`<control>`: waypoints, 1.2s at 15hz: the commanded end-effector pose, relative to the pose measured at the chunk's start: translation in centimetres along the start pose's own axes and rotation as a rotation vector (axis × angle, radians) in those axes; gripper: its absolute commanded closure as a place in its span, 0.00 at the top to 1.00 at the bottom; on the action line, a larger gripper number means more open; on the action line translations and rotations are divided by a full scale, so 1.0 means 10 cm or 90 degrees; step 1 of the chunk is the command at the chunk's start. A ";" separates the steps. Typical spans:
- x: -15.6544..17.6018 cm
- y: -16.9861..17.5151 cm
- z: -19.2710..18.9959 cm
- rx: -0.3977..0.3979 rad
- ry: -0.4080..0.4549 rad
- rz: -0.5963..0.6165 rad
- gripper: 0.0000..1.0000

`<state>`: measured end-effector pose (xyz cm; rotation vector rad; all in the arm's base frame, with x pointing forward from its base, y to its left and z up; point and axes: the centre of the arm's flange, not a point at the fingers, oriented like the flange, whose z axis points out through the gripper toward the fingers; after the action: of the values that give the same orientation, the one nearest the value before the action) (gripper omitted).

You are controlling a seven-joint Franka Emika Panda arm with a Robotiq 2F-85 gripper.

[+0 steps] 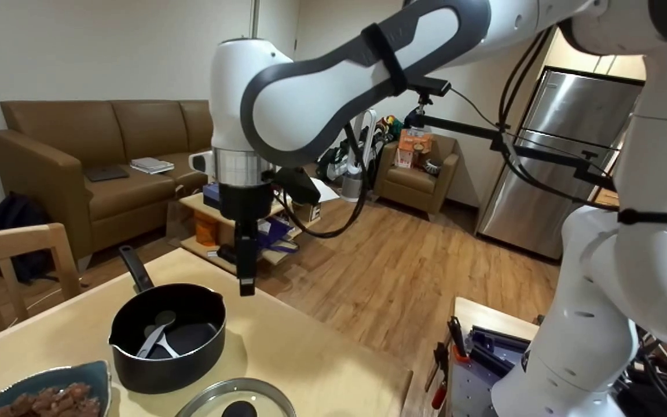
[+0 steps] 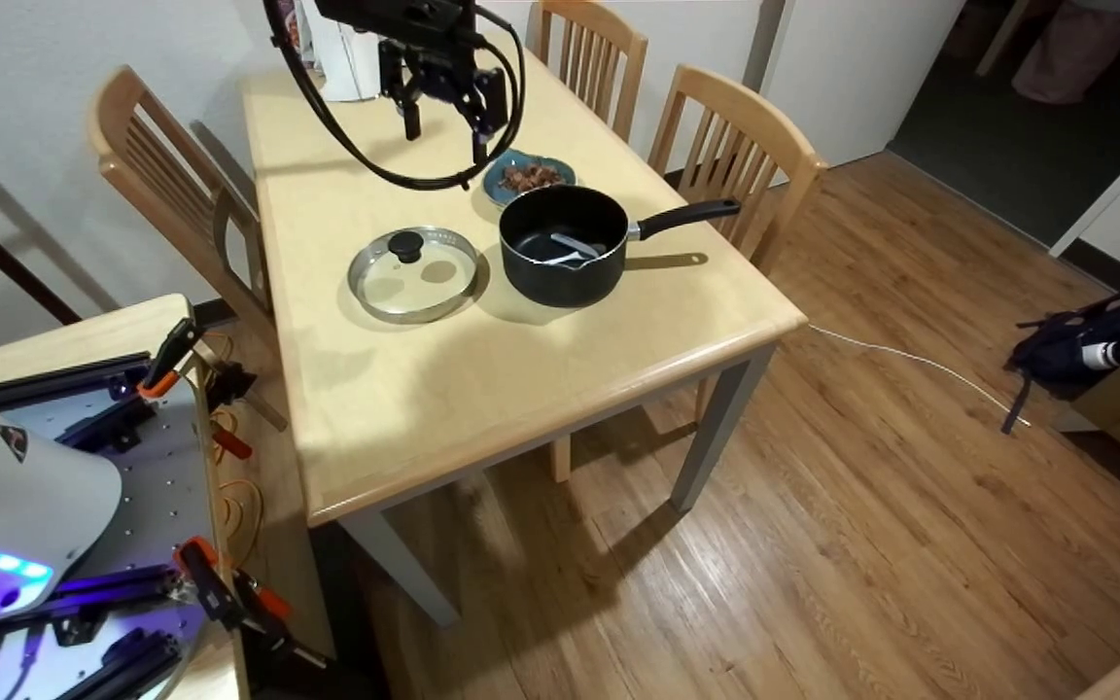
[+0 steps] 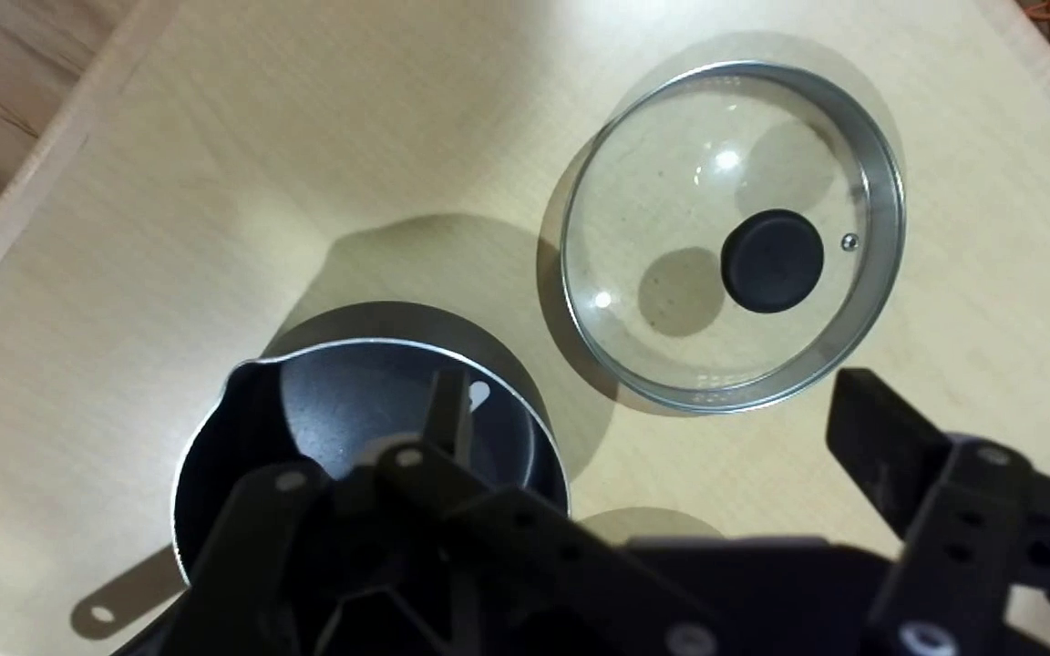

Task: Pick up the lid from the table and close the pot

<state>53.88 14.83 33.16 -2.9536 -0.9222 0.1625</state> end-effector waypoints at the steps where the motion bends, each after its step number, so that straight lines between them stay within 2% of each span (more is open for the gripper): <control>1: 0.37 -0.16 0.31 0.008 -0.022 0.013 1.00; 6: 0.64 -0.48 0.66 0.031 -0.044 0.011 1.00; 10: 0.66 -0.61 0.92 0.043 -0.072 0.069 1.00; 12: 0.64 -0.63 1.01 0.021 -0.112 0.103 1.00; 13: 0.57 -0.61 0.97 0.039 -0.086 0.075 1.00; 16: 0.57 -0.63 1.02 0.039 -0.091 0.077 1.00; 18: 0.54 -0.61 0.97 -0.009 -0.117 0.043 1.00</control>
<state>53.85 23.29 23.01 -2.9798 -0.7525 0.4045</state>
